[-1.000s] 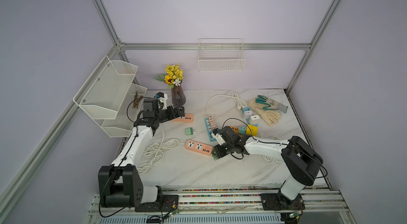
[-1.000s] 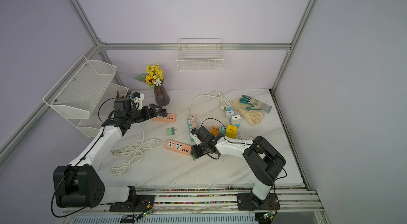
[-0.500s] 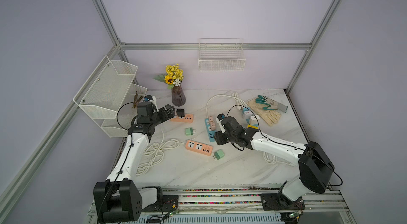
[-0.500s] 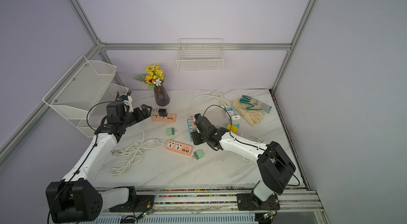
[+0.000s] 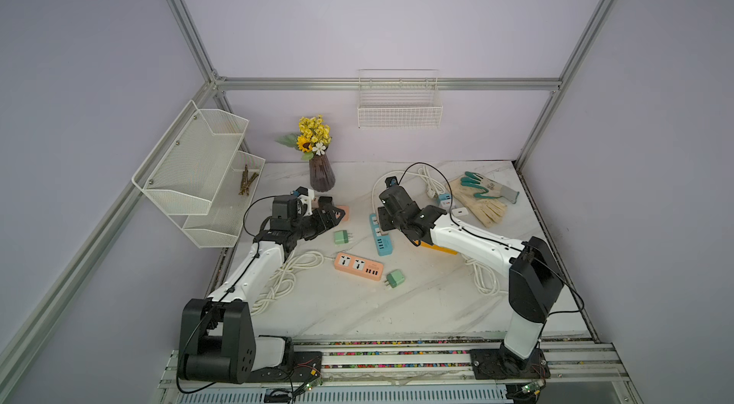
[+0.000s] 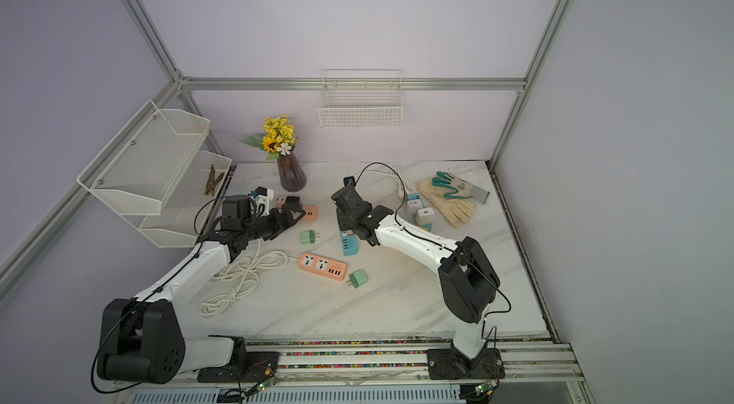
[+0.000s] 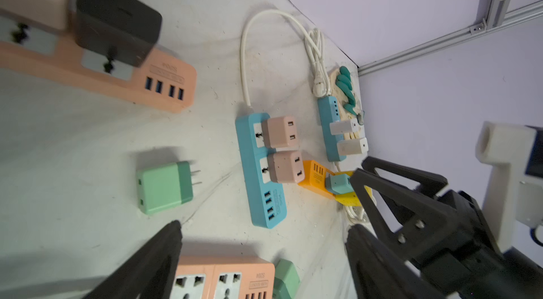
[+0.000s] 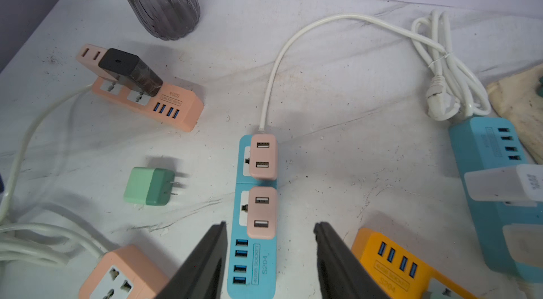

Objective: Pull the plug off the socket
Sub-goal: Place the plug at the center of the board, then remove the plug from the socket.

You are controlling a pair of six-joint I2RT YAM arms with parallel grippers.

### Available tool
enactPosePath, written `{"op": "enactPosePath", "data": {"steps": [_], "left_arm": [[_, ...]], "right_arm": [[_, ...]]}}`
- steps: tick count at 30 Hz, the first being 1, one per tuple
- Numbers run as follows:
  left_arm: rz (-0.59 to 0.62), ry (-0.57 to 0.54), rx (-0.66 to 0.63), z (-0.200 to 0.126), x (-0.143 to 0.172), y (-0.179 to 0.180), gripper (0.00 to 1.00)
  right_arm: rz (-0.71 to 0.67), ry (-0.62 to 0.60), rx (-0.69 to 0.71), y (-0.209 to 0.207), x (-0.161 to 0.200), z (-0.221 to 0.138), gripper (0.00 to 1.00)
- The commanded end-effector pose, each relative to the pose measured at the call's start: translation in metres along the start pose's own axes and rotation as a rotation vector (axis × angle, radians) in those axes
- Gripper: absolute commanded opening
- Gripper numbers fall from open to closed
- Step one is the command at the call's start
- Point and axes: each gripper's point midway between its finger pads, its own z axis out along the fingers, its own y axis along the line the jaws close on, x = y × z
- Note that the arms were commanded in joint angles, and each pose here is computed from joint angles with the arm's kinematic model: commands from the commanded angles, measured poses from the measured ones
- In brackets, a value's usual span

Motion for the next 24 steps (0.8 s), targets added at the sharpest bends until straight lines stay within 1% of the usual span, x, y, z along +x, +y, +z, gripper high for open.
{"op": "enactPosePath", "data": {"steps": [1,3,6,10,15,20,21,22,24], "left_arm": [[0.04,-0.016,0.078,0.01,0.002,-0.022,0.84],[0.048,0.009,0.071,0.018,0.012,-0.024,0.81],[0.042,0.035,0.071,0.026,0.024,-0.023,0.76],[0.007,0.015,0.065,0.029,0.029,-0.016,0.69],[-0.025,-0.012,0.039,0.032,0.028,-0.006,0.62],[-0.054,-0.023,0.049,0.038,0.027,-0.004,0.56],[-0.06,-0.033,0.06,0.039,0.026,-0.006,0.54],[-0.08,-0.017,0.049,0.047,0.031,0.002,0.52],[-0.09,-0.018,0.066,0.053,0.031,0.001,0.48]], "right_arm": [[-0.027,0.051,-0.032,0.013,0.004,0.015,0.52],[-0.022,0.073,-0.029,0.017,0.01,0.028,0.51],[-0.013,0.088,0.034,0.011,0.019,0.045,0.5],[-0.026,0.104,0.097,0.003,0.029,0.062,0.5],[-0.036,0.12,0.106,0.003,0.039,0.073,0.5],[-0.052,0.136,0.116,0.001,0.046,0.081,0.44],[-0.053,0.137,0.114,0.001,0.047,0.08,0.42],[-0.053,0.134,0.111,0.001,0.048,0.08,0.39],[-0.052,0.127,0.105,0.0,0.047,0.078,0.34]]}}
